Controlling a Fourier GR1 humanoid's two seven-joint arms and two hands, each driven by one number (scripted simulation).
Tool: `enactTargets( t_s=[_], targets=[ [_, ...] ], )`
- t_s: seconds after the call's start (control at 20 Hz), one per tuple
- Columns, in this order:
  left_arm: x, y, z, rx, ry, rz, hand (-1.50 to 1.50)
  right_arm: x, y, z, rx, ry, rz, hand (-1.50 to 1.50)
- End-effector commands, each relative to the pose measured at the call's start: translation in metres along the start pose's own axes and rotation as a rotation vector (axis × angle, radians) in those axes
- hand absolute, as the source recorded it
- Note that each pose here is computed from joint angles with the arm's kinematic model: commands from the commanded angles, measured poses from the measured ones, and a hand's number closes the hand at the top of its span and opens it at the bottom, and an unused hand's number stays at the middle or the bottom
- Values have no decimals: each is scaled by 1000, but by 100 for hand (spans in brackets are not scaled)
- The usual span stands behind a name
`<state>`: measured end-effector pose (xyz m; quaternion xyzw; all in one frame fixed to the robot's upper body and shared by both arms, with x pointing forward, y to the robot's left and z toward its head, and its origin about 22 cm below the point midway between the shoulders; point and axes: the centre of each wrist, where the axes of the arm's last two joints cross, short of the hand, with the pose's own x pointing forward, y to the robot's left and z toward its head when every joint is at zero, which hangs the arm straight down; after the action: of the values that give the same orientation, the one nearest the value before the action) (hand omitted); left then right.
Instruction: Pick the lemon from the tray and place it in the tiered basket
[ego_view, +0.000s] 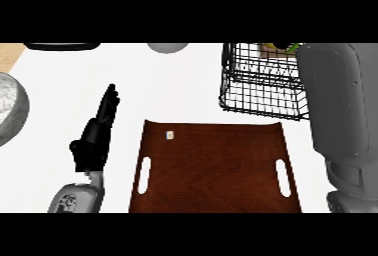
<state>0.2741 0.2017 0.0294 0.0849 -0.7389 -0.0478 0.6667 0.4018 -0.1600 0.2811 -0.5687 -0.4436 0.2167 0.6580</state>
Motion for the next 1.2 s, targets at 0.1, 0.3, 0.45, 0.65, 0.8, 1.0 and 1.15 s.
enactTargets(
  t_s=[0.1,0.3,0.45,0.65,0.8,1.0,1.15],
  targets=[
    [16,5,-1,-12,-6,10,0,-29,26,-12,25,57,-242,-150],
    [6,-1,-2,-8,1,-2,0,-18,-12,-7,-90,55,-408,-150],
    [10,11,-2,-2,-1,13,0,-39,-40,-13,-169,128,-516,-150],
    [7,23,3,24,30,-8,0,-80,-45,6,-219,255,-555,-150],
    [-7,4,7,42,38,-8,0,-122,-58,16,-253,290,-665,-150],
    [-12,5,22,41,30,5,0,-191,-68,36,-280,282,-745,-150],
    [-21,19,22,80,49,-9,0,-237,-69,67,-288,264,-727,-150]
  ],
)
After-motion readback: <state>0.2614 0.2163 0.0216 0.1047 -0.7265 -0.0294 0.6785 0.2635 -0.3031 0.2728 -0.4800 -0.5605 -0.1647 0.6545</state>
